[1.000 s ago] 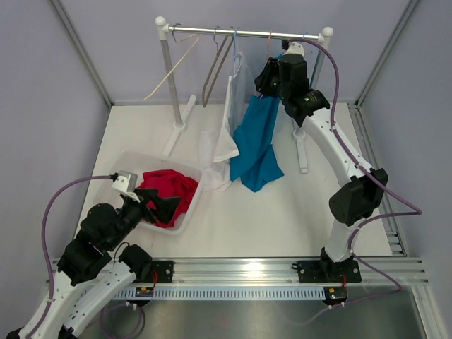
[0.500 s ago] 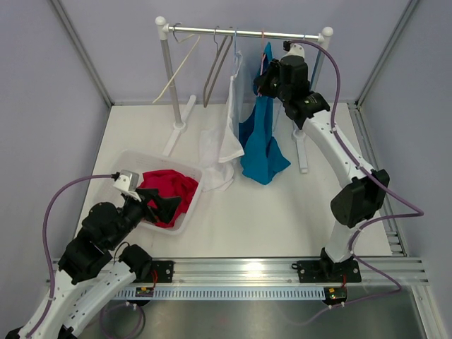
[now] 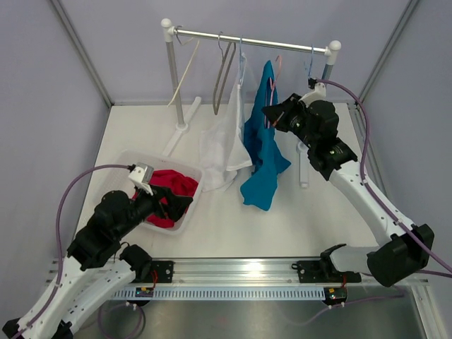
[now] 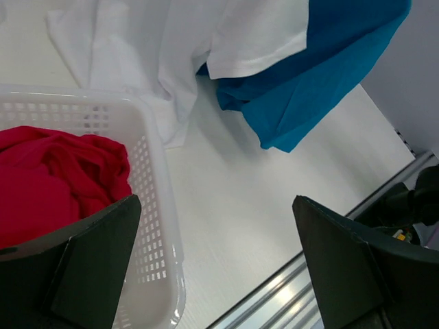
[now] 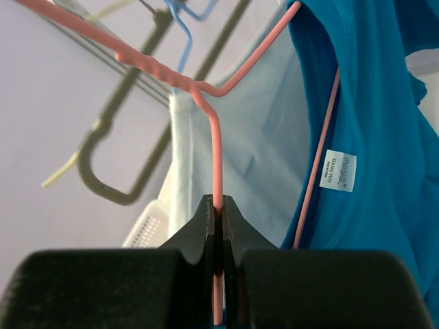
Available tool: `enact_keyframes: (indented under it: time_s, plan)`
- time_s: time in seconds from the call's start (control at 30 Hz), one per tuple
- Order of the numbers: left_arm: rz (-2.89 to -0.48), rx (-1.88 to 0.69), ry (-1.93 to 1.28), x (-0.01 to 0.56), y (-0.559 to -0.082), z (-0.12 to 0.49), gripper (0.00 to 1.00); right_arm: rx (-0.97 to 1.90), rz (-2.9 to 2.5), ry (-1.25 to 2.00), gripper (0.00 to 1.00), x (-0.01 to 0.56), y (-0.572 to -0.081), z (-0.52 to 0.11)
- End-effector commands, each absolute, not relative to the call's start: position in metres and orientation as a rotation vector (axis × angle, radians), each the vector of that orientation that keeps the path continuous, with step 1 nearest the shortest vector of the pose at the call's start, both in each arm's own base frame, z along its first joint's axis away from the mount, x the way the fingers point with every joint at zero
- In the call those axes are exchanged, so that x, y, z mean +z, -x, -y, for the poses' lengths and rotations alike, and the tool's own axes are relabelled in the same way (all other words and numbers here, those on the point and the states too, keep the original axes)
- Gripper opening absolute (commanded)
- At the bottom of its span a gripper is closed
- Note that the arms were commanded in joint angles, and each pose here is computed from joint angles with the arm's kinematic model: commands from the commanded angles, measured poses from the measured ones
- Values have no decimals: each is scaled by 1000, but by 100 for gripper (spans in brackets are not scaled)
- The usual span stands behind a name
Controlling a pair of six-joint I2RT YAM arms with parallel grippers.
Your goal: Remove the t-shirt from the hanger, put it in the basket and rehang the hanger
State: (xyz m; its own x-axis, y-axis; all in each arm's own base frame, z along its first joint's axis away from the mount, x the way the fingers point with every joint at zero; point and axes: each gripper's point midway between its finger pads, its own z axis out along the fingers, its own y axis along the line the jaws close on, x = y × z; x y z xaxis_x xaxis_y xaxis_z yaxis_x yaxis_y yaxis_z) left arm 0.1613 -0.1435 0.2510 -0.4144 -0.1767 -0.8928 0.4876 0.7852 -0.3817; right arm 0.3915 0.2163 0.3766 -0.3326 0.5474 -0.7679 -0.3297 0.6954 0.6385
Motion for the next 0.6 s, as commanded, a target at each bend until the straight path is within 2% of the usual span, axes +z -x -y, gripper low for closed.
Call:
enact_keyframes:
  time_s: [0.0, 0.17, 0.33, 0.4, 0.47, 0.5, 0.57]
  plan:
    - [-1764, -941, -322, 292, -154, 174, 99, 945, -1600, -121, 0, 391, -374, -218]
    - [-1736, -1014, -320, 312, -160, 189, 99, 898, -1634, -51, 0, 401, -367, -216]
    - [-1681, -1200, -385, 336, -148, 219, 99, 914, -1626, -135, 0, 392, -346, -201]
    - [-1698, -1199, -386, 336, -151, 233, 99, 951, -1594, -160, 0, 398, -329, -195]
    - [-1723, -1219, -483, 334, -131, 266, 99, 963, -1611, -189, 0, 382, -313, -191]
    - [-1706, -1181, -446, 340, -138, 262, 99, 983, -1586, -183, 0, 391, -306, -190]
    - [-1749, -1168, -537, 329, -124, 291, 99, 1020, -1569, -173, 0, 389, -285, -188]
